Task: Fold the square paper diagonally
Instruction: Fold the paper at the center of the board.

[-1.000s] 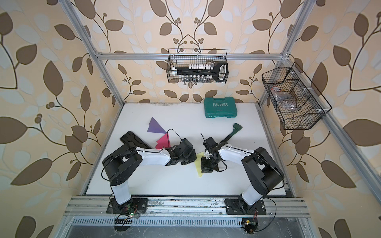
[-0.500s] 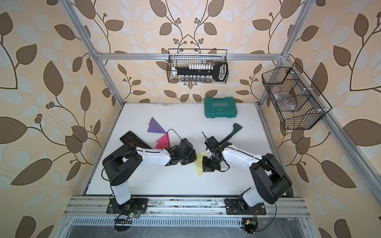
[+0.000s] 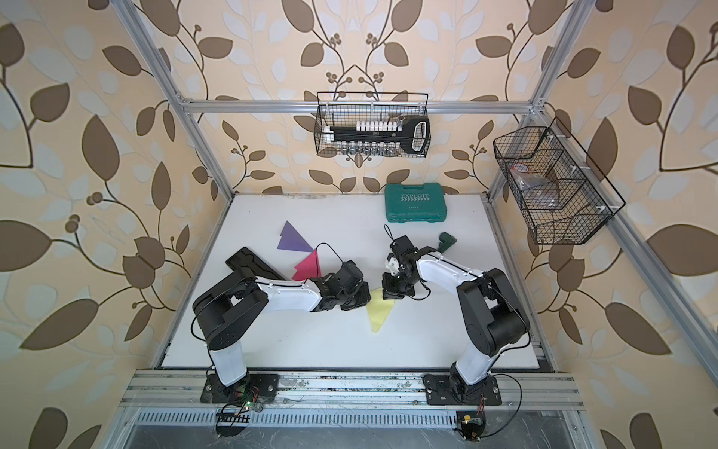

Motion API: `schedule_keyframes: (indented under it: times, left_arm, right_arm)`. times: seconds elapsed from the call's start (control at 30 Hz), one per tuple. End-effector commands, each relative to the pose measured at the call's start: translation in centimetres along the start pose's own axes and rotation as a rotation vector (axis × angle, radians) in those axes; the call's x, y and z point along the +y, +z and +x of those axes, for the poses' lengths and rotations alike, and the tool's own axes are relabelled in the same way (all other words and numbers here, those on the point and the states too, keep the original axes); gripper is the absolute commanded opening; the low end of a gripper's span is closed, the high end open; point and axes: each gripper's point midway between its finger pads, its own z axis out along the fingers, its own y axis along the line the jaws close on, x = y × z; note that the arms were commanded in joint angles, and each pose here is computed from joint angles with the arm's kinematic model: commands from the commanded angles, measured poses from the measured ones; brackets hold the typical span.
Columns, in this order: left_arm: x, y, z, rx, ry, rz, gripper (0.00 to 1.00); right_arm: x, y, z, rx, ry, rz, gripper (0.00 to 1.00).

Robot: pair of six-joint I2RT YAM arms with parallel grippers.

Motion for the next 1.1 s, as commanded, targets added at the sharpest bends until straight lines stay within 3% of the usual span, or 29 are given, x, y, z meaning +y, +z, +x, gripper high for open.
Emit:
schedule_keyframes:
  times: [0.0, 0.43, 0.73, 0.8, 0.97, 1.07]
  left_arm:
    - [1.7, -0.4, 0.9, 0.058, 0.039, -0.074, 0.0]
    - [-1.8, -1.9, 0.5, 0.092, 0.179, 0.017, 0.0]
    - [-5.4, -3.6, 0.4, 0.107, 0.223, 0.143, 0.27]
    - [-5.8, -4.0, 0.4, 0.106, 0.22, 0.164, 0.27]
    - [-6.2, -3.8, 1.4, 0.151, 0.185, 0.196, 0.14]
    - [-6.2, -3.9, 1.8, 0.157, 0.186, 0.193, 0.13]
  right_arm:
    - [-0.3, 0.3, -0.8, -0.013, -0.028, 0.017, 0.0]
    - [-3.5, 2.0, 0.4, 0.005, 0.028, 0.212, 0.0]
    - [-3.8, 3.0, 1.4, 0.03, 0.09, 0.247, 0.0]
    - [-3.9, 2.9, 1.6, 0.031, 0.099, 0.249, 0.0]
    - [-3.8, 2.7, 1.7, 0.03, 0.127, 0.235, 0.0]
    - [-3.4, 2.5, 1.5, 0.024, 0.135, 0.22, 0.0]
